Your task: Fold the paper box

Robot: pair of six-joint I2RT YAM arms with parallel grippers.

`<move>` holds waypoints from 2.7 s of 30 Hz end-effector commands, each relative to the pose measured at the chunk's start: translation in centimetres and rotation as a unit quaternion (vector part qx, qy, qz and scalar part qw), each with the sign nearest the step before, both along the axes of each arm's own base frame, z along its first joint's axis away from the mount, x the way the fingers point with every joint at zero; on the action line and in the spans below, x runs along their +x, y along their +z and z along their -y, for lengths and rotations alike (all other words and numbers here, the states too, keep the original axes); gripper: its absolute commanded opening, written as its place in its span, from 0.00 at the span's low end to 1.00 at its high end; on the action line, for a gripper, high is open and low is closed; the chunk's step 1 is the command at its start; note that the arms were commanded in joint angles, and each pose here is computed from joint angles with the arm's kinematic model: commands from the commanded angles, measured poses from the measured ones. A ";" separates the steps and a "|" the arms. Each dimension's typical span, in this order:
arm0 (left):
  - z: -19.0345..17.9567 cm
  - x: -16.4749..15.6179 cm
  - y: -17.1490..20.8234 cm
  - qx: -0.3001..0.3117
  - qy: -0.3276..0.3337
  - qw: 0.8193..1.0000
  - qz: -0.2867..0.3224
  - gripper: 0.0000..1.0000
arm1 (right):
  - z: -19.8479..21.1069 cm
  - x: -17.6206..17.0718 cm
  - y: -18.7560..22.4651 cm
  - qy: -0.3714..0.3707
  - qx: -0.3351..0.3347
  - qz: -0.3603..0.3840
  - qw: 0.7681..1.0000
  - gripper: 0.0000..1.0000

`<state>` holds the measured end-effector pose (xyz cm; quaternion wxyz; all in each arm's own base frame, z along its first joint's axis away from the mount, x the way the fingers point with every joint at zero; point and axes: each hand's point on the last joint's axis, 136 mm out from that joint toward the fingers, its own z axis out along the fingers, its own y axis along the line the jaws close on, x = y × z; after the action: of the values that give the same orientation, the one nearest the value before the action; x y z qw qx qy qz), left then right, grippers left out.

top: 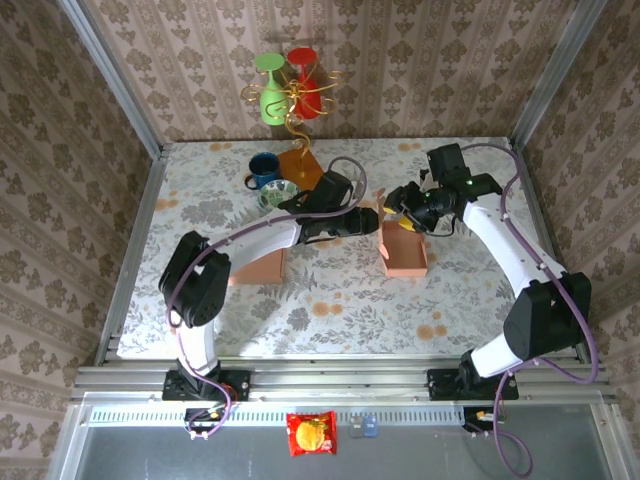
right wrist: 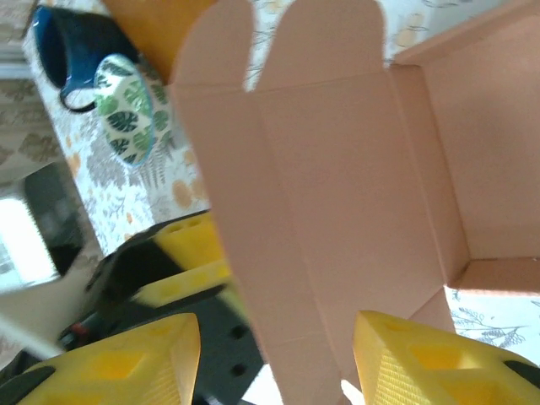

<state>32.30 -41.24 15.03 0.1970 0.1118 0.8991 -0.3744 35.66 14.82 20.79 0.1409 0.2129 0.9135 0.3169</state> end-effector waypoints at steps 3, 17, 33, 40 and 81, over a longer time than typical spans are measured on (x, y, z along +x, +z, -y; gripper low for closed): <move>1.1 -0.5 0.2 -0.001 -0.022 1.000 0.000 0.52 | -1.3 -0.5 0.5 0.062 0.008 0.003 0.998 0.52; 2.6 -1.3 -0.3 0.000 -0.041 0.999 -0.004 0.50 | -0.7 -0.1 -2.0 0.070 -0.029 -0.035 0.997 0.36; 0.0 -1.2 1.1 0.032 -0.025 0.999 0.034 0.52 | 0.4 1.8 -1.9 -0.019 -0.032 -0.023 0.999 0.00; -4.9 -0.5 2.8 0.065 0.006 0.995 0.074 0.53 | 2.7 1.8 -0.7 -0.195 -0.032 -0.030 0.980 0.00; -7.8 0.9 0.1 0.082 -0.103 0.985 0.113 0.52 | 3.5 6.1 1.3 -0.475 -0.033 -0.040 0.879 0.43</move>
<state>32.30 -32.06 13.01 0.2171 0.2115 0.9101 -0.2824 41.46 12.63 19.45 0.1962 0.6816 0.6853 0.1651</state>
